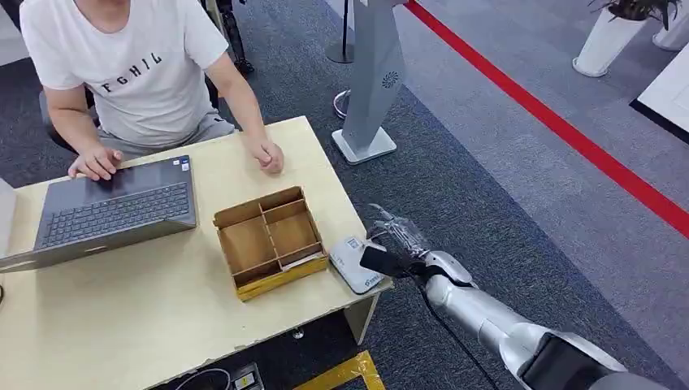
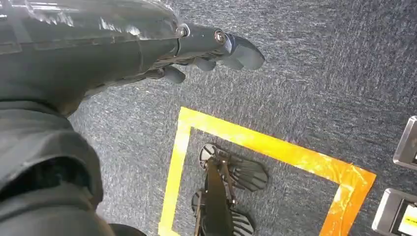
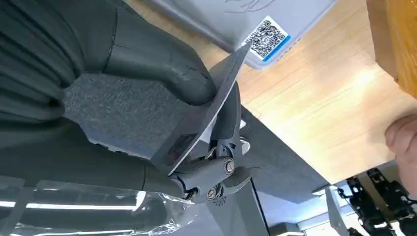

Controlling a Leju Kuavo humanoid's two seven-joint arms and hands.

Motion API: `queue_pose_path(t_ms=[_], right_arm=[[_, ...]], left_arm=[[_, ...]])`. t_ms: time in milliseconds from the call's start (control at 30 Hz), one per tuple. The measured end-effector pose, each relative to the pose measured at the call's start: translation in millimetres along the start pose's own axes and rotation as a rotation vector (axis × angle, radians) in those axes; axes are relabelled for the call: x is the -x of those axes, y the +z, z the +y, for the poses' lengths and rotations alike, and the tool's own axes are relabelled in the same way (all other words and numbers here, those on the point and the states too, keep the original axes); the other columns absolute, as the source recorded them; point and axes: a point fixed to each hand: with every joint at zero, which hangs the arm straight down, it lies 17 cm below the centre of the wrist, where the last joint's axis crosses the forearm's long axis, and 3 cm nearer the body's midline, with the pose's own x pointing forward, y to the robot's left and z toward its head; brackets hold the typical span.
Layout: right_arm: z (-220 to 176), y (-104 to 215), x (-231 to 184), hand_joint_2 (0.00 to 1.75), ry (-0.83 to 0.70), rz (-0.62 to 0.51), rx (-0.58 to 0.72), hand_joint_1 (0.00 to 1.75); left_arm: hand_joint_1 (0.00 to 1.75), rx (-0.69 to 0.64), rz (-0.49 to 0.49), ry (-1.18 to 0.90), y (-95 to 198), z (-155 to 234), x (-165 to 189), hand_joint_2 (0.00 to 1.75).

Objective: Pass the card to the sensor for recognition and then transmit it.

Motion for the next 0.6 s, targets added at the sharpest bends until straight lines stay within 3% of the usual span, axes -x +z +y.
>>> queue_pose_path(t_ms=[600], right_arm=[[-2.0,-4.9,-8.0,1.75,-0.007,-0.019,0.021,1.75]], left_arm=[[0.0,-0.007,0.002,0.009,-0.1,-1.6,0.8,0.0]])
